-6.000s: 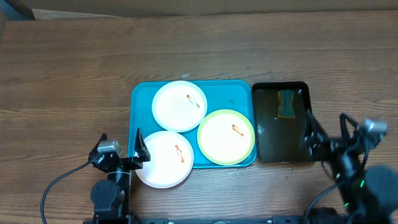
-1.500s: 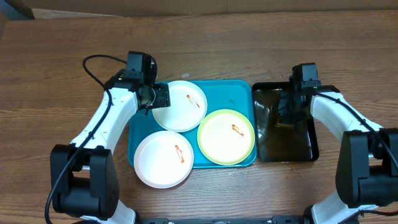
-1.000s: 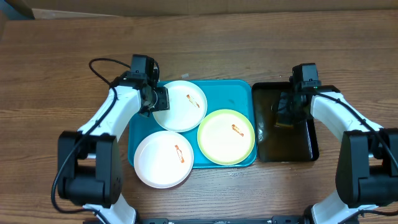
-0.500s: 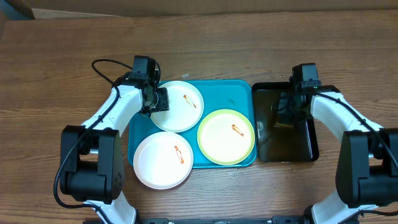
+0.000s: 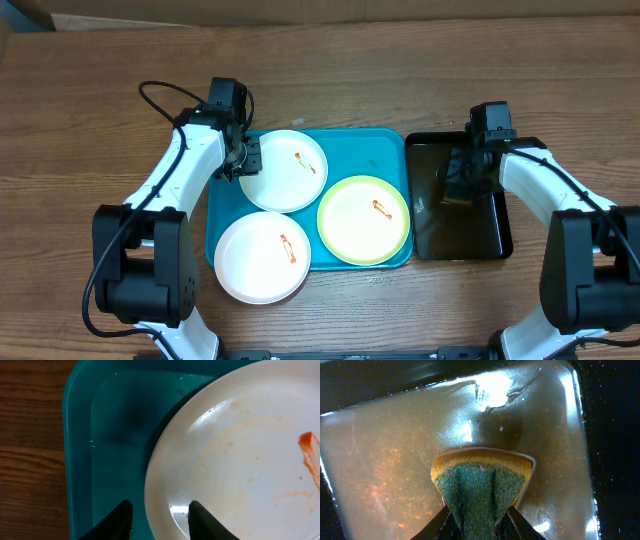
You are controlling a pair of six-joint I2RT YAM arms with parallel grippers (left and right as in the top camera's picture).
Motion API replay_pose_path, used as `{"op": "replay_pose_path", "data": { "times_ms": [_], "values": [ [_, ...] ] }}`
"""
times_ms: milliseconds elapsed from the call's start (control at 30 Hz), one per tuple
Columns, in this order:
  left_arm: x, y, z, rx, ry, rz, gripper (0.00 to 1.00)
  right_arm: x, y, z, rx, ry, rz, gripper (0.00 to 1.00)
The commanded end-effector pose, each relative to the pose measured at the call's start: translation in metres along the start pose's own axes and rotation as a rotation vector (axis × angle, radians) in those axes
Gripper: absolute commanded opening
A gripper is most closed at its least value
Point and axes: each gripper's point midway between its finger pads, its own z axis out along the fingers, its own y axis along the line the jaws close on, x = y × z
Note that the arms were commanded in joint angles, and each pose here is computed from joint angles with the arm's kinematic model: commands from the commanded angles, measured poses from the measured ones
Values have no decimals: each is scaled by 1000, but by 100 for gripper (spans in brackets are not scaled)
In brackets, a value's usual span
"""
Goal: Clean dirty plates on tray and stack at the side
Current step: 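Close the left gripper on the top white plate's left rim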
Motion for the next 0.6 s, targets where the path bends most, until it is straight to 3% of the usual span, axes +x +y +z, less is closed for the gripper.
{"op": "replay_pose_path", "data": {
  "times_ms": [0, 567],
  "values": [
    [12, 9, 16, -34, 18, -18, 39, -4, 3, -2, -6, -13, -3, 28],
    [23, 10, 33, -30, 20, -37, 36, -4, 3, -2, -6, -13, -4, 28]
  ]
}}
